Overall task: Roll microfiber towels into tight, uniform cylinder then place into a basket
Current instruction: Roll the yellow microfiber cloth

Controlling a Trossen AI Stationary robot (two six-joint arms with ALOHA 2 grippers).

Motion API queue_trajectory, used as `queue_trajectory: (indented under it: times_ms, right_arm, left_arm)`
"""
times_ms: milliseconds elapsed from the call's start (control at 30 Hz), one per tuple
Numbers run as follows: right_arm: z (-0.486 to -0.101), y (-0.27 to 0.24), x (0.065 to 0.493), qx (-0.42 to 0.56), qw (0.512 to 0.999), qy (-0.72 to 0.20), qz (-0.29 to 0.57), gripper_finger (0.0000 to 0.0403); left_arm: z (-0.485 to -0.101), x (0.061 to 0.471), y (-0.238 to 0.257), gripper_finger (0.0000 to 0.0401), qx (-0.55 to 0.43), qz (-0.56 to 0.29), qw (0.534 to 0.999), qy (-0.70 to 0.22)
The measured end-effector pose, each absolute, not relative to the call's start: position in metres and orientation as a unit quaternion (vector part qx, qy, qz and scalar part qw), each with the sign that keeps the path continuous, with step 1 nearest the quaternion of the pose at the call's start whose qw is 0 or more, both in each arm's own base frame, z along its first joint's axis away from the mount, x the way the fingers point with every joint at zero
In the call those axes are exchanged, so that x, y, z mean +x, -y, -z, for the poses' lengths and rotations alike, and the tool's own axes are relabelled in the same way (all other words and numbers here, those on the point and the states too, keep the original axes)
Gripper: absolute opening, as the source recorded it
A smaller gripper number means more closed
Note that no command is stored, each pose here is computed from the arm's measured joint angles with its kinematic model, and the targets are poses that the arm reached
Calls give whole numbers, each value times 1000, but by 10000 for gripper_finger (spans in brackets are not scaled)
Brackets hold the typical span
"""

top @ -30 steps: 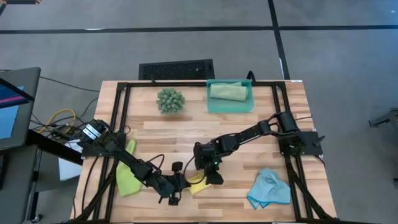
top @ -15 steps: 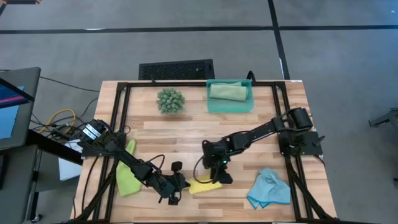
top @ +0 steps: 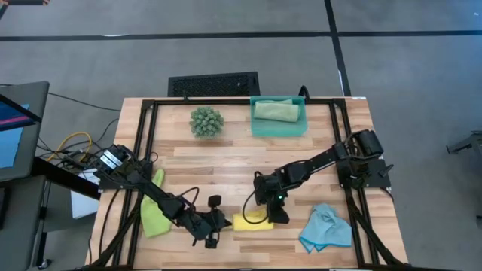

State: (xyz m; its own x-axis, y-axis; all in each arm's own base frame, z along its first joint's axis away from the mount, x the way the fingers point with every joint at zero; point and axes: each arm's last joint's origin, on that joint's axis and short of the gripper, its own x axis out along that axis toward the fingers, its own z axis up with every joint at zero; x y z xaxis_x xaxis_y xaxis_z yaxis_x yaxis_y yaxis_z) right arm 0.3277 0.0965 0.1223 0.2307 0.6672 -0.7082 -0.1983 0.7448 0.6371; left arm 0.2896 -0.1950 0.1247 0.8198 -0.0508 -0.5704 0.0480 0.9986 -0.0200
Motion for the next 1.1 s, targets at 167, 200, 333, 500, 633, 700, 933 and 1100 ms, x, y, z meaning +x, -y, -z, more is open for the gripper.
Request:
queue_trajectory:
  times_ms: [167,200,333,500,633,700,933,1100]
  right_arm:
    - [-122,-94,329,208,765,-546,-272,130]
    - [-122,-92,330,208,765,-546,-270,126]
    - [-122,-88,331,211,767,-545,-264,113]
    - [-122,-87,331,212,768,-544,-263,108]
    - [-122,-88,331,212,768,-544,-263,108]
    - [-122,-88,331,211,768,-544,-264,108]
    - [-130,-81,329,203,773,-540,-265,108]
    - [-146,-73,323,179,789,-542,-226,108]
  left_arm:
    - [-139,297,200,0,28,-25,966,-255]
    - [-142,299,203,0,33,-27,968,-247]
    - [-150,303,208,0,33,-14,971,-235]
    - [-131,314,198,0,33,-18,966,-257]
    - [-114,320,188,0,18,-27,957,-288]
    - [-110,323,185,0,9,-24,955,-296]
    - [-107,323,182,0,0,-12,948,-318]
    - [-107,322,182,0,2,-12,947,-321]
